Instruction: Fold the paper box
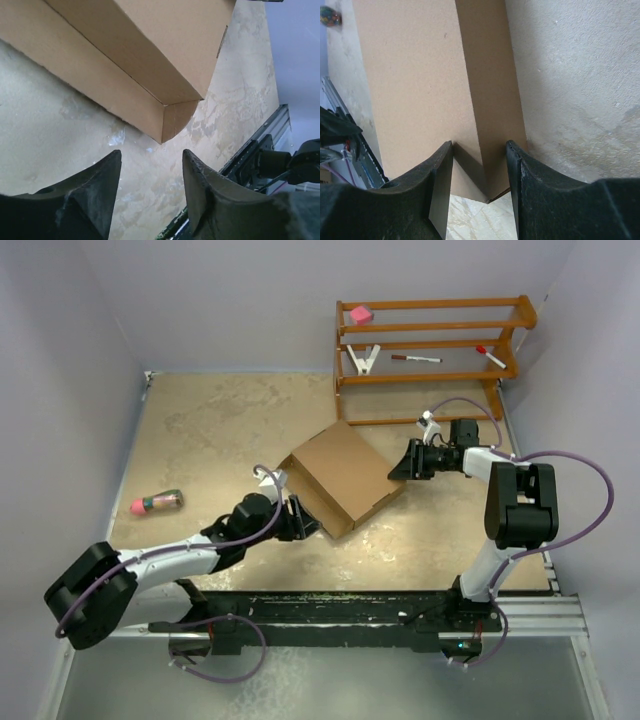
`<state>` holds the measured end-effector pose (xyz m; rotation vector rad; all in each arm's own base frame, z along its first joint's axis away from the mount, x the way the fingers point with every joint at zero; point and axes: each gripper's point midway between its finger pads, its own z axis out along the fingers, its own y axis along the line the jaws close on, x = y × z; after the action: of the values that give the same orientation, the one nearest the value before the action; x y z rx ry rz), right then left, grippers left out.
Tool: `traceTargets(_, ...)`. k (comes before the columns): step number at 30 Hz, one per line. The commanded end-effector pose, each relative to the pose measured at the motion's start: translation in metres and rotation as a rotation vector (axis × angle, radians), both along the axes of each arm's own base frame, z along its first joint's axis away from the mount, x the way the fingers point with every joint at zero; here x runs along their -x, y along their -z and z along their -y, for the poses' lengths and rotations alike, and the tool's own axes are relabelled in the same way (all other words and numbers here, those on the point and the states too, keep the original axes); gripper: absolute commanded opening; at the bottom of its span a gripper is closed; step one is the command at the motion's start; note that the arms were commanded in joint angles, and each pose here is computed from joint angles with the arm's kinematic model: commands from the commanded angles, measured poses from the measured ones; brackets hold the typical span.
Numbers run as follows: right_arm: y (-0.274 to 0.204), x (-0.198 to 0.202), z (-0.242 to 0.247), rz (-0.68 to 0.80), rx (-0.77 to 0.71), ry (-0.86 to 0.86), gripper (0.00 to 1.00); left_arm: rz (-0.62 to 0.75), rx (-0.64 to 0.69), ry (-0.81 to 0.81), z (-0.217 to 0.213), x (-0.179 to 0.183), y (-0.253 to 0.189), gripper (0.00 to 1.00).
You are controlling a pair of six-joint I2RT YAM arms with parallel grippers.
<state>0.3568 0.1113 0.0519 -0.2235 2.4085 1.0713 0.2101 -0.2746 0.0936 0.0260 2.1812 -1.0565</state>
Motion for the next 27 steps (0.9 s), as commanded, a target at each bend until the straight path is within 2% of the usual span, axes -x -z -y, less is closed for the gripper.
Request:
traceTargets(1, 0.029, -0.007, 0.023, -0.008, 0.151, 0.043, 0.46, -0.096, 0.080, 0.002, 0.012, 0.006, -0.002, 0.46)
traceTargets(5, 0.029, -0.007, 0.023, -0.007, 0.152, 0.043, 0.46, -0.173, -0.011, -0.005, 0.004, 0.013, 0.030, 0.22)
traceTargets(8, 0.029, -0.007, 0.023, -0.008, 0.151, 0.043, 0.46, -0.207, -0.031, 0.026, 0.010, 0.016, 0.043, 0.16)
traceTargets(17, 0.029, -0.007, 0.022, -0.005, 0.150, 0.042, 0.46, -0.218, -0.020, 0.086, 0.048, 0.021, 0.053, 0.16)
traceTargets(27, 0.031, -0.005, 0.019, -0.015, 0.134, 0.030, 0.45, -0.132, 0.025, 0.064, 0.080, -0.002, 0.025, 0.17)
